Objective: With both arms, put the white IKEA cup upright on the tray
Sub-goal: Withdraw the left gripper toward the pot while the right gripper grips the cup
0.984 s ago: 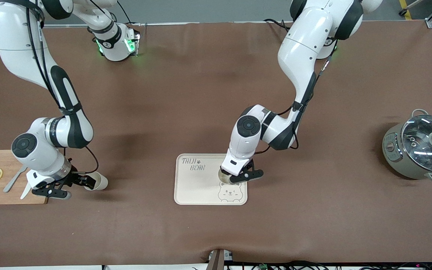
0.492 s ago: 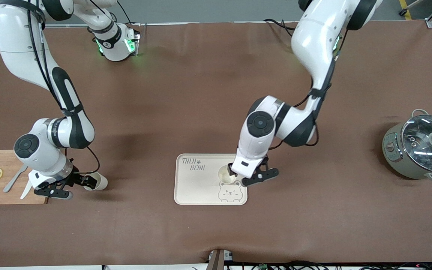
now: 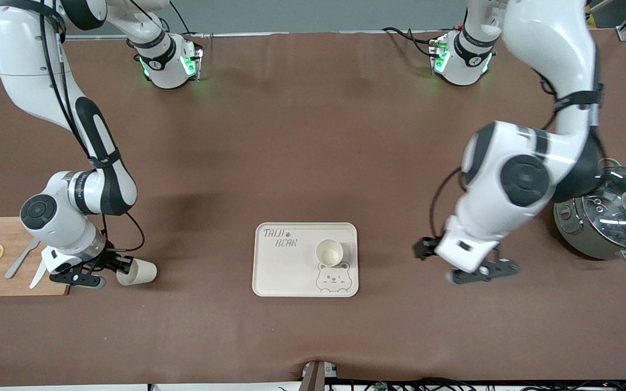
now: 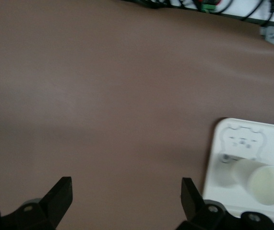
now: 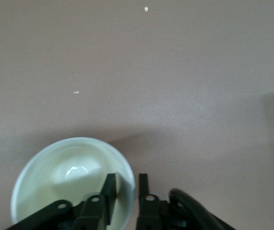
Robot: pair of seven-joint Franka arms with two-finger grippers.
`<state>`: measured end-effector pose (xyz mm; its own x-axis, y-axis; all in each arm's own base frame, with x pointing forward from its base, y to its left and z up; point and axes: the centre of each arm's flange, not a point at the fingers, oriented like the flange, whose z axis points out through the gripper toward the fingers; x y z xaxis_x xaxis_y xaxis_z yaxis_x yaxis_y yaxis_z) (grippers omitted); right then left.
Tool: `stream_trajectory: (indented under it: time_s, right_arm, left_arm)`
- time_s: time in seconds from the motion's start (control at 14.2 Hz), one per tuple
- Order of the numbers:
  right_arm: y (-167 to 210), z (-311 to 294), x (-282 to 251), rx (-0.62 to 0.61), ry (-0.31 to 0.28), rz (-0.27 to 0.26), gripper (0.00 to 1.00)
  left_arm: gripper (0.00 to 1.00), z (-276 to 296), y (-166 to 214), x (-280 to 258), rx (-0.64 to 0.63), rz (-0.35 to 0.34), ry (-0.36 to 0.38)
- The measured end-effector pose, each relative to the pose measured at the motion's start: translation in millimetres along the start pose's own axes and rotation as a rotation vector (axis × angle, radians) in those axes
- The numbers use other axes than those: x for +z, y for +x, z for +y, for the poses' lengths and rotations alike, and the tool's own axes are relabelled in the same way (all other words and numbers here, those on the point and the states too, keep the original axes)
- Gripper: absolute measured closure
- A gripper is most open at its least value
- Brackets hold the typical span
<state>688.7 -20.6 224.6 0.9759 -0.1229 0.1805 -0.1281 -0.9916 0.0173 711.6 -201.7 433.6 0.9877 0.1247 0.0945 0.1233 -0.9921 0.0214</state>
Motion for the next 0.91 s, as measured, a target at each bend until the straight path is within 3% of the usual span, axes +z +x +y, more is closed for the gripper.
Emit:
stream_trajectory:
  time_s: [0.21,0.35,0.63,0.91]
  right_arm:
    - [0.9,-1.5,-10.0,-0.001,0.001,-0.018,0.84]
    - [2.7,-10.3,-18.6,-0.01,0.009,-0.009,0.97]
    - [2.0,-19.2,-21.7,-0.023,0.011,-0.01,0.97]
    - [9.4,-20.0,-33.0,-0.02,0.008,-0.038,0.97]
  left_arm:
    - [0.0,-50.6,17.2,14.3,0.021,-0.019,0.012]
    - [0.0,-74.2,25.1,11.8,0.06,-0.015,0.013]
    - [0.0,-140.7,35.4,-32.8,0.115,0.004,-0.004]
    - [0.0,-176.6,21.3,-76.2,0.152,-0.037,-0.028]
